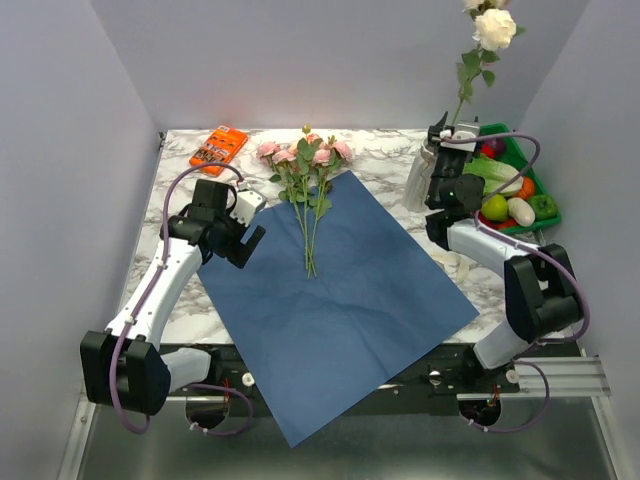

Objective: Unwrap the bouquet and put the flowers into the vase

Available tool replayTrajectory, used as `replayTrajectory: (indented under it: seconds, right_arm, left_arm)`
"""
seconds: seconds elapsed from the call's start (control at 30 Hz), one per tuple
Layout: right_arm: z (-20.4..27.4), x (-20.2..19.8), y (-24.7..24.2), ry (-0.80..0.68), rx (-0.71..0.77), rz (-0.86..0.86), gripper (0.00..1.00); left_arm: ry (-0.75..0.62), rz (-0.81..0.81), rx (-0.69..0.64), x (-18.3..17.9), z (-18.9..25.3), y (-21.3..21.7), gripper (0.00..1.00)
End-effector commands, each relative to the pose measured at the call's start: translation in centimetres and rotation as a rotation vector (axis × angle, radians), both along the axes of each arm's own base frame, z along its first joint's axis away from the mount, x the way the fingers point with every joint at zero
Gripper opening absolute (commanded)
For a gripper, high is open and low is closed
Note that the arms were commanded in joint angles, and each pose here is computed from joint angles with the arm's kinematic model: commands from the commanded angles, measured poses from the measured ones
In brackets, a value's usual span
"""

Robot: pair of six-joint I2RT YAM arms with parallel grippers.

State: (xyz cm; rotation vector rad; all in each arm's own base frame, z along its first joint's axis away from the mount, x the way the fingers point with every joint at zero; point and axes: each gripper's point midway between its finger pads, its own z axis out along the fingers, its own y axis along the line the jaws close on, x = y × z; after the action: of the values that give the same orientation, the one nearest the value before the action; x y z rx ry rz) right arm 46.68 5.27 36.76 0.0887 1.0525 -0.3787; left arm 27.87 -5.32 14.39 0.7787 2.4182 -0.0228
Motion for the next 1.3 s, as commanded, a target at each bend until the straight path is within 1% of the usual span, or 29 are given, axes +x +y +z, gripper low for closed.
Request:
replayTrajectory:
  seconds: [0.0,0.03,0.13,0.17,0.23,0.27,0.33,0.37,0.43,0.47,0.53,0.57,0.6,0.63,0.67,0.7,0.73,0.77,0.8,0.83,0.87,0.93,0.97,1.03,1.07,1.1,1.2,1.23,1.27]
  right_arm:
    - [4.2,-3.4,-0.8,-0.165,0.063,0.009,0.74]
    - [4.1,-3.5,-0.6,-0.157,0.056,0.018,0.80]
    - [4.6,-4.8,-0.1,-0.153,0.052,0.035,0.82]
    - [4.2,-4.9,0.9,-0.113,0.041,0.055,0.83]
    - [4.9,-6.2,1.6,-0.089,0.056,0.072,0.85]
    - [3.8,-6.4,3.7,-0.023,0.038,0.118,0.86]
    - [3.1,-7.4,5.2,0.036,0.047,0.129,0.90]
    - [2.6,-8.1,7.7,0.088,0.027,0.171,0.91]
    - [1.4,-8.4,9.1,0.175,0.038,0.150,0.94]
    - [-0.6,-8.4,11.3,0.287,0.013,0.181,0.95]
    - [-0.8,-7.9,13.4,0.375,0.045,0.205,0.99]
    - [-4.0,-8.1,14.8,0.510,0.066,0.252,1.00]
    - [-4.8,-8.1,15.8,0.559,0.099,0.291,1.00]
    - [-4.0,-8.1,17.7,0.581,0.131,0.386,1.00]
    - [-5.3,-8.4,18.6,0.641,0.183,0.433,1.00]
    - [-5.6,-8.6,19.8,0.676,0.192,0.479,1.00]
    - [-5.5,-8.0,21.2,0.703,0.202,0.506,1.00]
    - [-6.7,-8.1,21.2,0.775,0.216,0.481,0.99]
    - [-7.4,-7.7,21.6,0.812,0.218,0.463,0.98]
    - [-9.3,-7.1,22.1,0.867,0.203,0.422,0.96]
    - [-8.7,-7.0,22.2,0.895,0.241,0.406,0.95]
    - [-9.3,-6.8,22.6,0.919,0.252,0.394,0.91]
    - [-9.5,-6.8,22.3,0.925,0.286,0.362,0.90]
    - [-8.7,-6.8,20.3,0.877,0.317,0.276,0.89]
    - [-7.6,-6.9,19.1,0.846,0.374,0.266,0.88]
    - [-8.2,-7.2,18.2,0.851,0.390,0.254,0.87]
    - [-8.8,-8.7,16.1,0.841,0.407,0.228,0.76]
    - [-9.5,-9.1,15.1,0.838,0.406,0.193,0.54]
    - [-9.8,-9.5,14.3,0.825,0.434,0.166,0.39]
  left_arm:
    - [-0.037,0.012,-0.042,1.1,1.3,-0.5,0.99]
    - [-0.035,0.011,-0.048,1.0,1.3,-0.6,0.99]
    - [-0.036,0.011,-0.058,1.0,1.4,-0.8,0.99]
    - [-0.036,0.012,-0.063,1.0,1.4,-0.8,0.99]
    - [-0.032,0.018,-0.064,1.0,1.2,-0.8,0.99]
    - [-0.034,0.018,-0.069,1.1,1.3,-0.9,0.99]
    - [-0.032,0.023,-0.080,1.2,1.3,-1.1,0.99]
    - [-0.032,0.023,-0.091,1.3,1.4,-1.3,0.99]
    - [-0.029,0.030,-0.104,1.4,1.6,-1.5,0.99]
    - [-0.031,0.032,-0.109,1.5,1.8,-1.6,0.99]
    - [-0.033,0.035,-0.116,1.6,2.0,-1.7,0.99]
    - [-0.039,0.044,-0.122,1.6,2.3,-1.7,0.99]
    - [-0.042,0.049,-0.121,1.7,2.4,-1.6,0.99]
    - [-0.045,0.053,-0.119,1.7,2.6,-1.6,0.99]
    - [-0.051,0.059,-0.121,1.7,2.7,-1.5,0.99]
    - [-0.053,0.062,-0.119,1.7,2.8,-1.4,0.99]
    - [-0.054,0.066,-0.120,1.7,2.8,-1.4,0.99]
    - [-0.057,0.063,-0.121,1.6,2.9,-1.4,0.99]
    - [-0.058,0.065,-0.125,1.6,2.9,-1.5,0.99]
    - [-0.056,0.065,-0.129,1.6,2.9,-1.5,0.99]
    - [-0.057,0.064,-0.130,1.4,3.1,-1.5,0.99]
    - [-0.060,0.067,-0.133,1.4,3.3,-1.5,0.99]
    - [-0.062,0.065,-0.136,1.3,3.5,-1.6,0.99]
    - [-0.064,0.059,-0.136,1.1,3.6,-1.5,0.99]
    - [-0.061,0.051,-0.141,0.8,3.6,-1.6,0.99]
    - [-0.062,0.045,-0.141,0.7,3.6,-1.7,0.99]
    - [-0.066,0.025,-0.139,0.4,3.5,-1.7,0.99]
    - [-0.069,0.024,-0.139,0.3,3.5,-1.7,0.99]
    - [-0.071,0.019,-0.138,0.3,3.5,-1.7,0.99]
